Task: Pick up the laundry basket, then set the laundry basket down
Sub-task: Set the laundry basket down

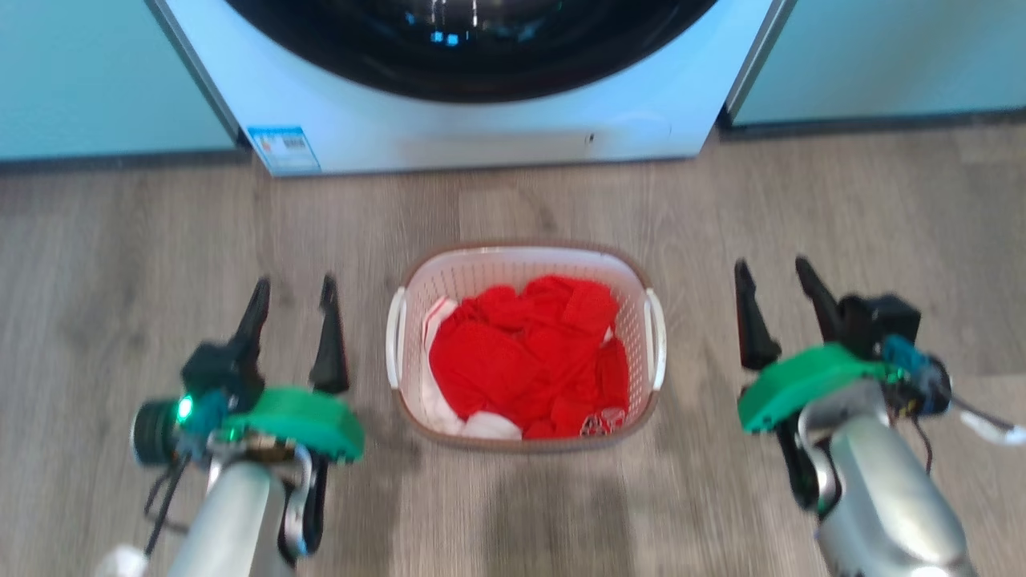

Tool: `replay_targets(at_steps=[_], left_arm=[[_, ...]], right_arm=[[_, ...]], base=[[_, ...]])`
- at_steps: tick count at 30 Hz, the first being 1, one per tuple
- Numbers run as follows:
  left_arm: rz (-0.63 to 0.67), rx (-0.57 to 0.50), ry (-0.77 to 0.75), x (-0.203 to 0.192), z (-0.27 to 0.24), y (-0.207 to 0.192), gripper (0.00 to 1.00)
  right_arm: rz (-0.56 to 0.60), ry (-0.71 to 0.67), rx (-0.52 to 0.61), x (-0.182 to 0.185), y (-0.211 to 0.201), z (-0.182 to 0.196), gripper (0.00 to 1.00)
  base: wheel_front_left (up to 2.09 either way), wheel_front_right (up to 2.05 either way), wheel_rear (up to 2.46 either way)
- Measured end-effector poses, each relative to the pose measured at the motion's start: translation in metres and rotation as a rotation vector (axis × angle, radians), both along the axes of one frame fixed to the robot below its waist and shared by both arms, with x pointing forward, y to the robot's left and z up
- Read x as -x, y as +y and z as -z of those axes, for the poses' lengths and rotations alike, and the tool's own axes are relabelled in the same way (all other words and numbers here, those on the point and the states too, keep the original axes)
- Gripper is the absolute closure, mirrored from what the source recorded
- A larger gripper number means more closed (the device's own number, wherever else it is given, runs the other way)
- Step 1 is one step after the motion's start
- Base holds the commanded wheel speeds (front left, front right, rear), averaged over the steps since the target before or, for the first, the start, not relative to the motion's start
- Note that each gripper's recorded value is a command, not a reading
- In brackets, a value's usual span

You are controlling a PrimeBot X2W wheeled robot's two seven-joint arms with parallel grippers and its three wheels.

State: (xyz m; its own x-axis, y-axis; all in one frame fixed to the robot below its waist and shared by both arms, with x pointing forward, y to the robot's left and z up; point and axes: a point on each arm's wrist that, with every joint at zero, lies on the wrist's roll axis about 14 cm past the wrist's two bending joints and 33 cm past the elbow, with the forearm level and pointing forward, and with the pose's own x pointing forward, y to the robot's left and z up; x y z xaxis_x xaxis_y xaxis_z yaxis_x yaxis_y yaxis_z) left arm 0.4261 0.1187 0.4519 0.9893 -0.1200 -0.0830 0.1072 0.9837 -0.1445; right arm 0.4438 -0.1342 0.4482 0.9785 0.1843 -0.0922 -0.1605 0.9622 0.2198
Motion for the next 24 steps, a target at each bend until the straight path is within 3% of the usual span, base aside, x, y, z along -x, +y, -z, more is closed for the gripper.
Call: replay_targets(at_steps=[12,24], left_arm=[[-0.079,0.009,0.000,0.068,-0.006,0.024,0.00],[-0.114,0.008,-0.030,0.100,-0.016,0.037,0.00]], right_arm=[[0.043,-0.084,-0.020,0.061,-0.012,-0.030,0.00],[0.069,-0.091,-0.036,0.091,-0.016,-0.032,0.00]], base=[[0.00,0.00,0.00],[0.00,0.00,0.00]])
